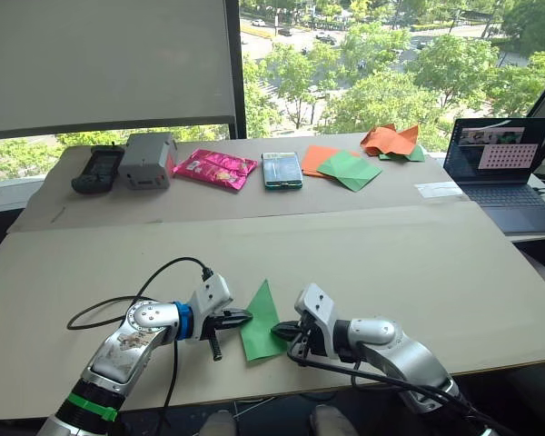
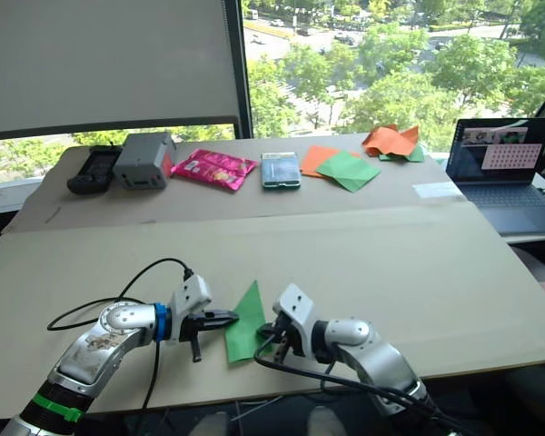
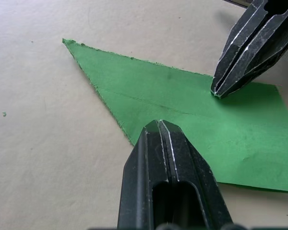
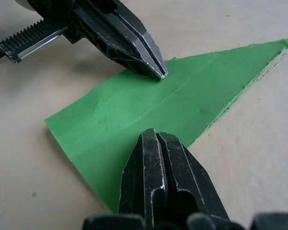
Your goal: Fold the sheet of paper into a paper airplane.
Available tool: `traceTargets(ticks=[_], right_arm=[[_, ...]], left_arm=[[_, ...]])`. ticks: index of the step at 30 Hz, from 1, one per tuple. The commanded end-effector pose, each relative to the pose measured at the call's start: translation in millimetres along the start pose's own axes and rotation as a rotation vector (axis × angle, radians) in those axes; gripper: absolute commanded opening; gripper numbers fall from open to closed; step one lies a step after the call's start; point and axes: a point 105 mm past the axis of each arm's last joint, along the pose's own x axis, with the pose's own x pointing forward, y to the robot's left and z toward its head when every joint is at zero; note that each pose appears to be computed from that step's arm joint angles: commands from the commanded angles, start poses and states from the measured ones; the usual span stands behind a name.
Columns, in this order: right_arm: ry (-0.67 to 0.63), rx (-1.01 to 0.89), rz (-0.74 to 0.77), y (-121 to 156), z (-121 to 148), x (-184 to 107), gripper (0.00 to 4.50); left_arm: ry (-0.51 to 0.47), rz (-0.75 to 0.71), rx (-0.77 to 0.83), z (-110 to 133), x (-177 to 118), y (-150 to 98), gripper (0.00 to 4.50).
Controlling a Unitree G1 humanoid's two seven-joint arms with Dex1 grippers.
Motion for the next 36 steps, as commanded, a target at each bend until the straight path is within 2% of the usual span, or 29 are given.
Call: traceTargets(ticks=[1,7,12,14,21,27,30,33,36], right_arm=[[0.170,0.119,0.072,19.5,-44.3,-3.7,0.00],[0.229,0.115,0.111,27.8,-54.3,-12.5,0.00],[0.217,0.107,0.097,24.0,-51.1,-10.3,0.00],[0.185,0.094,0.077,18.9,-43.5,-9.7,0.00],[-0.099,0.033,0.034,1.2,17.3,-25.4,0.00],[-0.197,-0.020,0.018,8.0,43.6,-41.9,0.00],[-0.206,-0.039,0.007,14.5,47.9,-45.0,0.00],[-0.203,-0.033,0.001,18.1,48.0,-47.3,0.00],[-0.197,-0.021,-0.007,18.1,46.1,-48.3,0.00]], left_arm=[[0.060,-0.009,-0.028,-14.9,-0.4,-2.6,0.03],[0.067,-0.012,-0.025,-16.0,-2.0,-2.7,0.03],[0.067,-0.013,-0.022,-16.3,-2.5,-2.1,0.03],[0.065,-0.013,-0.019,-15.6,-2.7,-1.7,0.03],[0.023,0.014,-0.020,-4.4,-5.5,6.3,0.03],[-0.087,0.051,-0.040,27.5,-28.0,19.1,0.03],[-0.091,0.033,-0.007,35.8,-43.1,18.2,0.84],[-0.046,0.009,0.041,32.8,-55.7,19.1,1.86],[-0.018,-0.001,0.131,31.2,-56.1,24.1,2.92]])
